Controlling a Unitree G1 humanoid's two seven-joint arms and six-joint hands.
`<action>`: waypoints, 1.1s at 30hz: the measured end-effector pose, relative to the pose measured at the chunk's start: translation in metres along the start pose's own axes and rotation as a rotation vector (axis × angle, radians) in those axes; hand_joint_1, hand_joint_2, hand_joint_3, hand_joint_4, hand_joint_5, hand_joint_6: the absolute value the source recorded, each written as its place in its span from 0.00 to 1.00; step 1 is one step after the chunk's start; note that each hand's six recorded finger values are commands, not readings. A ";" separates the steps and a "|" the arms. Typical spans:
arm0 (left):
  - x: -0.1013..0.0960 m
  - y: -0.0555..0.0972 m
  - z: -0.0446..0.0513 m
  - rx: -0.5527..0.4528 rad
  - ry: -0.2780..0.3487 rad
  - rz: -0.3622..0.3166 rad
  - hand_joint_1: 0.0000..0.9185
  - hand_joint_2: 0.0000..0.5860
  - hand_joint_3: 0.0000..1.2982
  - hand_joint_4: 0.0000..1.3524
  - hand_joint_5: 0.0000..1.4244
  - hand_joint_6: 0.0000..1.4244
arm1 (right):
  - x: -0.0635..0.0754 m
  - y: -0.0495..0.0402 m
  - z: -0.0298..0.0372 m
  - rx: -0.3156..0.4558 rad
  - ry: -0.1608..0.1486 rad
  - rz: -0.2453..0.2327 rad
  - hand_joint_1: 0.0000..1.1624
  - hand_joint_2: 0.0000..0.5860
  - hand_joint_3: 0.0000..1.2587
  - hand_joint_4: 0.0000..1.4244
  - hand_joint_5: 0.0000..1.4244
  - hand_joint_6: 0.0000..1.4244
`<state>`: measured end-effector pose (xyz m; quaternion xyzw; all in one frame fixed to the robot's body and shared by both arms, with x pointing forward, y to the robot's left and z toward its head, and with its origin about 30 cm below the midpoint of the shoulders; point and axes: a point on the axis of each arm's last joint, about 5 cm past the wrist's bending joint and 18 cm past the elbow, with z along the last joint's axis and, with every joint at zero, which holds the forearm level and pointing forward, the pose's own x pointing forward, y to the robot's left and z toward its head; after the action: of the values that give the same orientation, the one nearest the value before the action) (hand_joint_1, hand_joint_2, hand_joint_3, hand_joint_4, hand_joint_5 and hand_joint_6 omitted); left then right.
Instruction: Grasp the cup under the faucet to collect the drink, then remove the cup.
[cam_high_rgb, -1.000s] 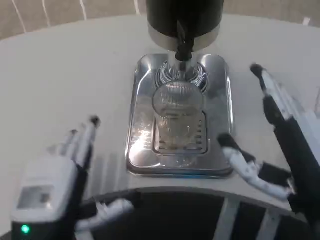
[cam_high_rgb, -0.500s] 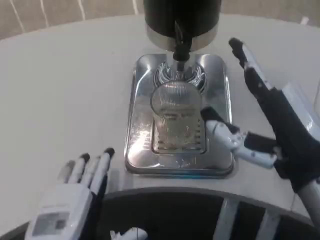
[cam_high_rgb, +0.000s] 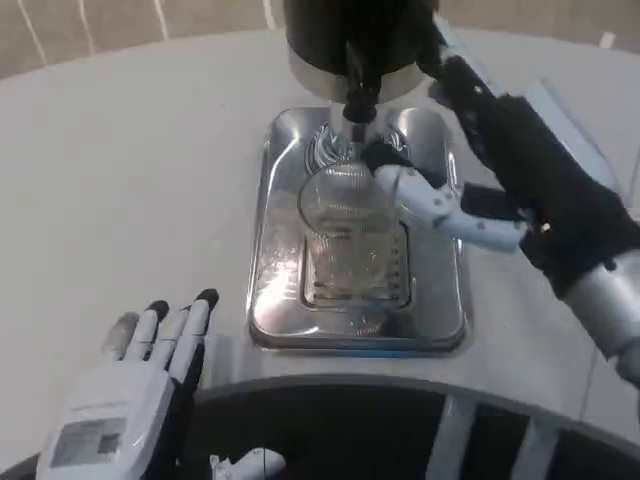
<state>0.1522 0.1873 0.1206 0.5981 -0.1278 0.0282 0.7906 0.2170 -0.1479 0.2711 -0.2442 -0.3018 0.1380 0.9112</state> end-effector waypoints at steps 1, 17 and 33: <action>0.000 0.001 -0.0003 0.002 -0.003 0.002 0.00 0.17 0.00 0.00 0.00 0.00 | 0.003 -0.0007 -0.0002 0.008 -0.006 0.008 0.63 0.73 0.00 0.00 0.00 0.00; 0.001 0.001 -0.0008 -0.003 0.005 0.007 0.00 0.18 0.00 0.00 0.00 0.01 | 0.027 0.0106 0.0009 0.153 -0.050 0.083 0.63 0.75 0.00 0.00 0.00 0.00; 0.002 -0.003 -0.0026 -0.014 0.023 0.006 0.00 0.19 0.00 0.00 0.00 0.01 | 0.021 0.0118 0.0025 0.104 -0.065 0.105 0.63 0.75 0.00 0.00 0.00 0.00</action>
<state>0.1547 0.1887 0.1174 0.5919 -0.1205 0.0367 0.7961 0.2309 -0.1286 0.2770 -0.2073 -0.3104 0.2089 0.9039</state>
